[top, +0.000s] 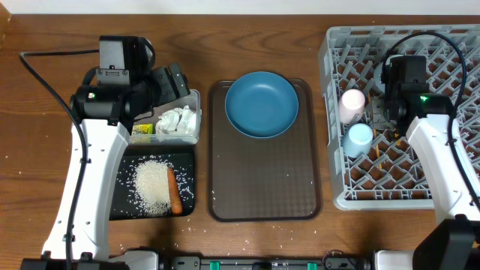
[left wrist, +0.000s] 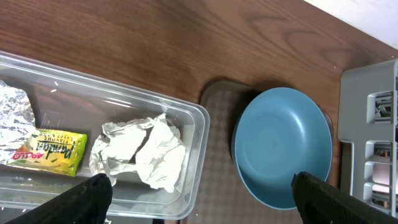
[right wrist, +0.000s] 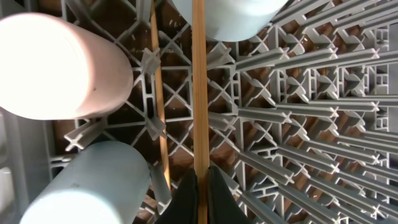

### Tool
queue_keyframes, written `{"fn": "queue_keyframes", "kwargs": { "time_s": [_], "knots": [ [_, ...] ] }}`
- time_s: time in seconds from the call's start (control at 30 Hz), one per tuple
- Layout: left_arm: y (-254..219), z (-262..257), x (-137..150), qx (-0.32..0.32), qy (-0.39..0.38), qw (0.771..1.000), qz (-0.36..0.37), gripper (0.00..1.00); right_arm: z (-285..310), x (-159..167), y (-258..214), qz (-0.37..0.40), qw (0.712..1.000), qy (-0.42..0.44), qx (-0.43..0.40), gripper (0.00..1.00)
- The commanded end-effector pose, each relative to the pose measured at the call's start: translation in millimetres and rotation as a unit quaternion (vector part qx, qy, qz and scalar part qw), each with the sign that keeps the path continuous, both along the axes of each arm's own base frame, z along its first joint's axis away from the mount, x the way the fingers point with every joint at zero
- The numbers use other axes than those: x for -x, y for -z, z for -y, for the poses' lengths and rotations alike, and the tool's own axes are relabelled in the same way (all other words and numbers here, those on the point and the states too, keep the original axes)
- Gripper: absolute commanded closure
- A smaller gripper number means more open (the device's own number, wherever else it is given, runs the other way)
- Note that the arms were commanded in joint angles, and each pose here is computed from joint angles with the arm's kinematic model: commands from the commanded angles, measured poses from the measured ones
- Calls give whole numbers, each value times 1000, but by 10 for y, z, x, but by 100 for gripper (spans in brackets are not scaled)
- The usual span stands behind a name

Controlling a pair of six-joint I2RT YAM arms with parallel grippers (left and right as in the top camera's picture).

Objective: Sort waste into correct bins and load items into the dishwasher rack
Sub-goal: 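Carry the chopstick into the rack and open the right gripper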

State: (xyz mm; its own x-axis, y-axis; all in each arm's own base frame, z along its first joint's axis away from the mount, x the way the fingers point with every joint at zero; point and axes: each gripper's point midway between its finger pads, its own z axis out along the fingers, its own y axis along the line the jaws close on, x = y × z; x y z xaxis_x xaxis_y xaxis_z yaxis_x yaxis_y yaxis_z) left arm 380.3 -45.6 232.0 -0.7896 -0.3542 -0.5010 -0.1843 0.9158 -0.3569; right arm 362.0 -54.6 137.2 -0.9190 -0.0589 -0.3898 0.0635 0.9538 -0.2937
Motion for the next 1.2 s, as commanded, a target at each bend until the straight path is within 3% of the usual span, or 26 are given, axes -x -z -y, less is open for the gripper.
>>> {"fn": "queue_keyframes", "kwargs": {
  "time_s": [0.0, 0.77, 0.87, 0.97, 1.17],
  "knots": [
    [-64, -33, 9, -3, -5, 1000, 9, 5, 46, 3, 59, -14, 1000, -10, 11, 99],
    [-64, -33, 8, -3, -5, 1000, 9, 5, -66, -65, 197, -24, 998, -47, -25, 97],
    [-64, -32, 9, -3, -5, 1000, 9, 5, -51, -62, 197, -25, 998, -45, -25, 91],
    [-64, -33, 8, -3, -5, 1000, 9, 5, -52, -60, 199, -25, 998, -45, -26, 75],
    [-64, -33, 8, -3, -5, 1000, 9, 5, -52, -60, 199, -24, 999, -41, -27, 70]
  ]
}}
